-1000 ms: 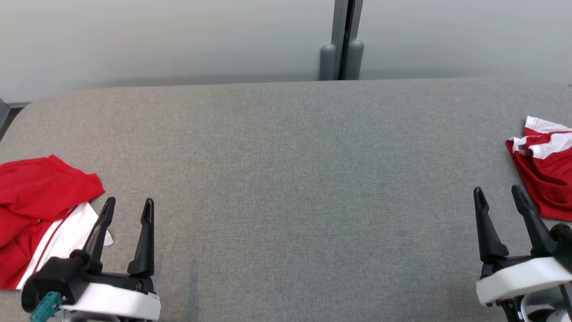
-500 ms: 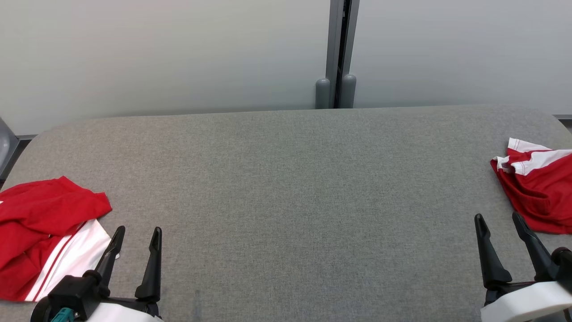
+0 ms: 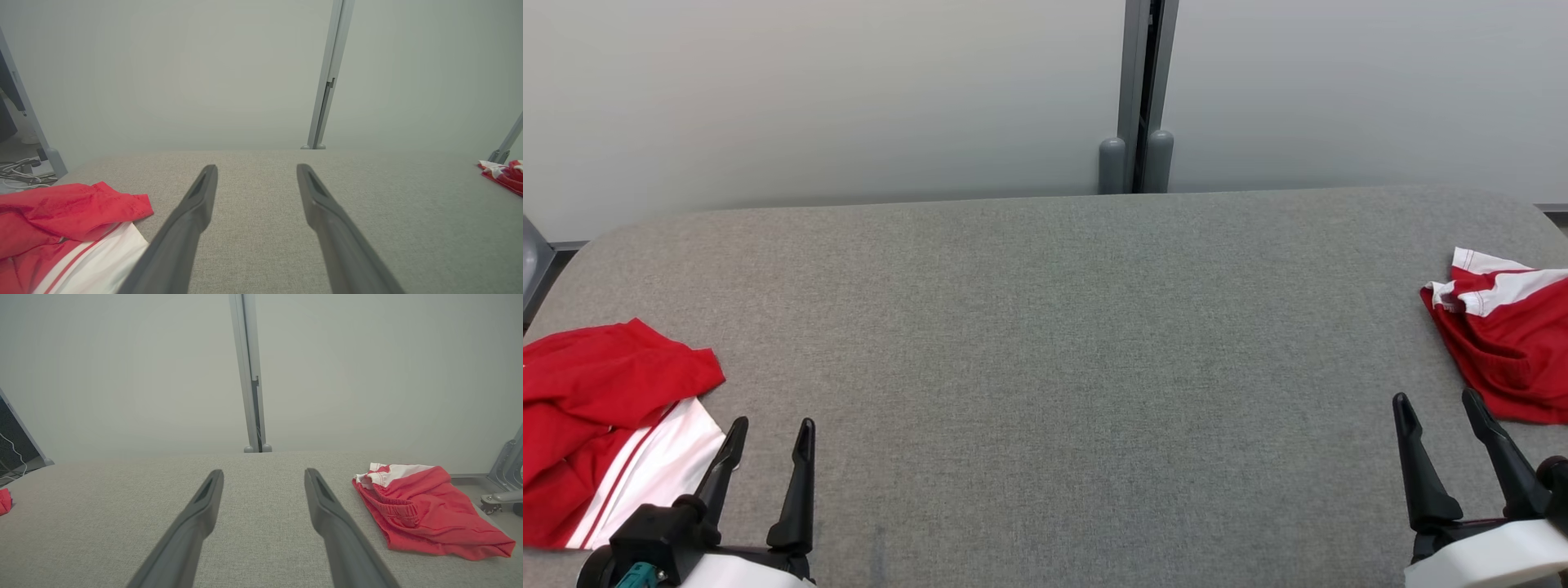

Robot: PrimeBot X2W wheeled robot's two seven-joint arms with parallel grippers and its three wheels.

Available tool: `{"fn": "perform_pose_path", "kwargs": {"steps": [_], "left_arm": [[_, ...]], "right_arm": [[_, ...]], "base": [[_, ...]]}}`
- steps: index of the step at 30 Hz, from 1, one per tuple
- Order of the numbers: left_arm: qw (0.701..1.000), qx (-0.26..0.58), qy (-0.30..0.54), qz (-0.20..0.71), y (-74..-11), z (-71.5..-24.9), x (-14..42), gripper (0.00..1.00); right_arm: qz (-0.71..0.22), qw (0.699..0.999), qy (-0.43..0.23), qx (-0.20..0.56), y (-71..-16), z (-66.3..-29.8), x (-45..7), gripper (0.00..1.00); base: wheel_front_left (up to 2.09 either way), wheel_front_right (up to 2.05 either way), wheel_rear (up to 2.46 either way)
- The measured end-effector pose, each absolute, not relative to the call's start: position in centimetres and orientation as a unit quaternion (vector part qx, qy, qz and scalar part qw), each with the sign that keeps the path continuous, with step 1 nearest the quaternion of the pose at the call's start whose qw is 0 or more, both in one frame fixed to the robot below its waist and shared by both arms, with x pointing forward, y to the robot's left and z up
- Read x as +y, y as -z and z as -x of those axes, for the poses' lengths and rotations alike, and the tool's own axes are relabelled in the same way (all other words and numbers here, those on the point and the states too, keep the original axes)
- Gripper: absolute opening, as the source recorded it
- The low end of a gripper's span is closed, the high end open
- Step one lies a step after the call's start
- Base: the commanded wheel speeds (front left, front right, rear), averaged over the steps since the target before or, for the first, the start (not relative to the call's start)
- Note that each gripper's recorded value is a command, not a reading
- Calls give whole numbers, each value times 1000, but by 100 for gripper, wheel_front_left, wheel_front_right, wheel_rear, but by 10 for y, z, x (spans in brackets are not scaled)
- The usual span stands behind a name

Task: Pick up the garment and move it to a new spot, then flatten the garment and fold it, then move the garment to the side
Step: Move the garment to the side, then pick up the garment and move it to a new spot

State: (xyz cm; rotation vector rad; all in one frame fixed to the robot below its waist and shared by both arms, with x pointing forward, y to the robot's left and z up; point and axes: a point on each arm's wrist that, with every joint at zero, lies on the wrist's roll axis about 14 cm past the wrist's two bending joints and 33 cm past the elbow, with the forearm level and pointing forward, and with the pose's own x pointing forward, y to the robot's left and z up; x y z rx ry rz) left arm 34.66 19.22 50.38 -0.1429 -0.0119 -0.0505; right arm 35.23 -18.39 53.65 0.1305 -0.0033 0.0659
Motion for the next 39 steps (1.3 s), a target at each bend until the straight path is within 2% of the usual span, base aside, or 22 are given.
{"fn": "perform_pose_path", "kwargs": {"steps": [18, 24, 31, 39], "left_arm": [[997, 3, 26, 69, -497, -351, 197, 100], [997, -7, 3, 73, -501, -351, 213, 100], [996, -30, -53, 71, -512, -338, 249, 100], [986, -47, -142, 70, -519, -296, 300, 100]], "right_arm": [[-72, 997, -32, 5, -530, -355, -184, 100], [-78, 996, -49, 5, -530, -363, -173, 100], [-84, 990, -112, 6, -531, -379, -131, 100], [-99, 971, -218, 14, -533, -395, -55, 100]], "base": [[0, 0, 0], [0, 0, 0], [0, 0, 0], [0, 0, 0]]}}
